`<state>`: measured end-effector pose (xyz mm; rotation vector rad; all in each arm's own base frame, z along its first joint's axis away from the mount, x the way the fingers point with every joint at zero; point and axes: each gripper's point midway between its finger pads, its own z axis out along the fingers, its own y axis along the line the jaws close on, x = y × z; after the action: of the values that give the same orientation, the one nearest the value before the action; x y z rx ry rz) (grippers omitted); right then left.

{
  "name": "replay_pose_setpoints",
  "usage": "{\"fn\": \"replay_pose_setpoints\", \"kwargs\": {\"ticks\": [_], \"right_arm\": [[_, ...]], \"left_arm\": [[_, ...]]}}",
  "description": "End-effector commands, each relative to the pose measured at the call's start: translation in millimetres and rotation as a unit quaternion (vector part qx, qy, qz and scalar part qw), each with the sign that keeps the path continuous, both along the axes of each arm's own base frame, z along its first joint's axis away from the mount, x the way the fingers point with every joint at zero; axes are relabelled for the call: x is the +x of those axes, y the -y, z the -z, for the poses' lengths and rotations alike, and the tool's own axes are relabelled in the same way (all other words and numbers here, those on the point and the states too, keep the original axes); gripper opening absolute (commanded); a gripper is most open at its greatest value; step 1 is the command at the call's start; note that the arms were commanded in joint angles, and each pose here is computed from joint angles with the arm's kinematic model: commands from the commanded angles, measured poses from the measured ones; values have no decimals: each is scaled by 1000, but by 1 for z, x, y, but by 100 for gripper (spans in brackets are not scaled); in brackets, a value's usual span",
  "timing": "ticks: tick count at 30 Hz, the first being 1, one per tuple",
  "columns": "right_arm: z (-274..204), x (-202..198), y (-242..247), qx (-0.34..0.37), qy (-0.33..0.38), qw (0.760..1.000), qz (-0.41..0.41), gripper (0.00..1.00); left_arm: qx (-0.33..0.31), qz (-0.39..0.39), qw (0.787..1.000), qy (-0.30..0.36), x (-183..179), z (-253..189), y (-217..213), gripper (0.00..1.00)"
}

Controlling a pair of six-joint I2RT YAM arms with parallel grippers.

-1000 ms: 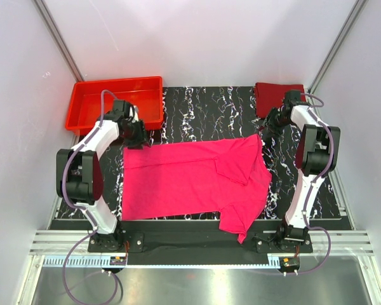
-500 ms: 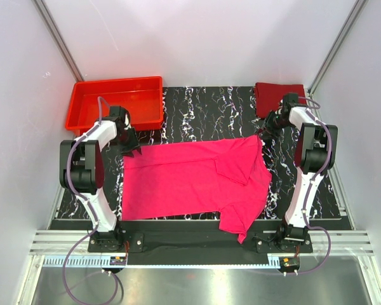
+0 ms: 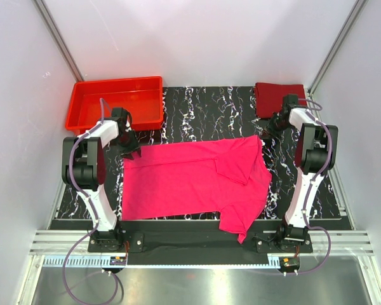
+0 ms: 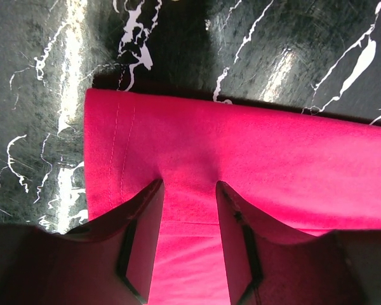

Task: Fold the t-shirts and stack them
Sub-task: Fold the tshirt

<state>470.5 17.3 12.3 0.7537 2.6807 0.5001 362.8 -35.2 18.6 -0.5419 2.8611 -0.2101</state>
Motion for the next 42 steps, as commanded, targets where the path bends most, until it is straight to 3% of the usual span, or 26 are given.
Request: {"fn": "replay_pose_setpoints", "kwargs": {"ticks": [1, 4, 7, 8, 9, 12, 22, 33, 35, 36, 42], "right_arm": [[-1, -4, 19, -47, -3, 998, 52, 0], [4, -8, 21, -47, -5, 996, 81, 0], [-6, 1, 7, -14, 18, 998, 51, 0], [-10, 2, 6, -12, 26, 999, 34, 8], [-21, 3, 6, -15, 37, 999, 31, 36], [-42, 1, 4, -17, 68, 997, 13, 52], [-13, -8, -23, 33, 36, 998, -44, 57], [-47, -6, 17, -53, 56, 997, 0, 61], [-56, -5, 9, -37, 71, 997, -16, 63], [-58, -3, 7, -36, 77, 996, -20, 69], [-53, 0, -10, -14, 87, 995, -46, 69]], "left_arm": [[23, -10, 1000, -13, 1, 16, -10, 45], [28, -11, 999, -17, -1, 22, -12, 46], [24, -17, 999, -12, -1, 19, -18, 46], [19, -15, 1000, -8, -2, 19, -16, 46], [16, -14, 1000, -2, -1, 16, -15, 47], [10, -13, 1000, 8, -3, 8, -12, 47], [8, -16, 1000, 12, 0, 5, -12, 49], [6, -18, 1000, 14, 0, 2, -12, 48], [3, -19, 1000, 19, 1, -1, -10, 48], [2, -20, 1000, 23, 2, -4, -10, 48], [-2, -20, 999, 25, 4, -6, -9, 49]]}}
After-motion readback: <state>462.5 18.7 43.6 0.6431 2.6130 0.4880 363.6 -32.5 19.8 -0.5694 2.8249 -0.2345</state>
